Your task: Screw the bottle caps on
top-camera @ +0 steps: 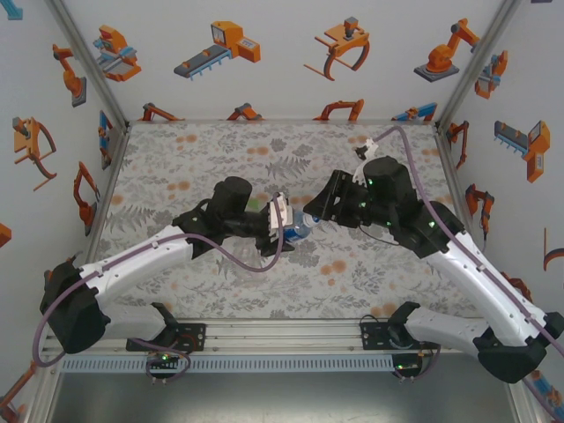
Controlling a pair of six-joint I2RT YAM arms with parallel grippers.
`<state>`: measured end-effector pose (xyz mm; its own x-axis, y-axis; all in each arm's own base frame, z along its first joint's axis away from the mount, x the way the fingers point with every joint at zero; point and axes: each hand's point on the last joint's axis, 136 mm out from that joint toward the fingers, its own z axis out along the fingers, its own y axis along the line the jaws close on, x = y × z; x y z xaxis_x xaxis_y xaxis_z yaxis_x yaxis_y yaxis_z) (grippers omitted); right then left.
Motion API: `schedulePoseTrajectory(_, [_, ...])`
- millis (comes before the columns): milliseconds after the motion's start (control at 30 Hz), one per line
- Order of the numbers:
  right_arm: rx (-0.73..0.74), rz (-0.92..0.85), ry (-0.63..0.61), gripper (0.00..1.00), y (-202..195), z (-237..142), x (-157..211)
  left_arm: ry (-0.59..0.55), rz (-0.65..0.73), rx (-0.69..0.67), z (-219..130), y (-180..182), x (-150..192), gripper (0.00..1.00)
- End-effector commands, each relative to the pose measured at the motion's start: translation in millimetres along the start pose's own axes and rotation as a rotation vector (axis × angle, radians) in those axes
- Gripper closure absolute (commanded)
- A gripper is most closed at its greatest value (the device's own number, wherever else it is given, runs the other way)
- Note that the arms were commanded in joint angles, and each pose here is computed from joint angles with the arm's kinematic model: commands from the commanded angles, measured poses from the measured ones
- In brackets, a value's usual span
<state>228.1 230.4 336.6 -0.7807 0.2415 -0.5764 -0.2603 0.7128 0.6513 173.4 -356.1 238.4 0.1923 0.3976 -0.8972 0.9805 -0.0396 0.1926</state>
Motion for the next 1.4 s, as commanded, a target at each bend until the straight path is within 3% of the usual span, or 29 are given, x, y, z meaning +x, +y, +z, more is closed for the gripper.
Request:
schedulePoseTrajectory(0, [-0.104,-0.333,-0.133,0.44,35,-30,-28,-0.079,0.047,0.034,-8,-6,-29,1.0])
schedulePoseTrajectory(133, [-0.228,-0.668,-0.137,0.44,62,-45,-21,-0.08,0.04,0.06,-14,-13,-31,1.0])
schedulePoseTrajectory(233, [-0.397,-0.947,-0.088,0.44,82,-55,5,-0.078,0.036,0.083,-18,-20,-31,1.0])
schedulePoseTrajectory(533, [-0.626,-1.358,-0.026,0.43,91,-70,48,-0.091,0.028,0.122,-27,-32,-35,1.0])
schedulePoseTrajectory(1100, [-0.741,-1.394,0.018,0.48,87,-59,70,-0.097,0.038,0.127,-32,-35,-40,1.0])
schedulePoseTrajectory(1367, [-0.669,-1.399,0.009,0.54,79,-46,65,-0.099,0.035,0.137,-31,-37,-40,1.0])
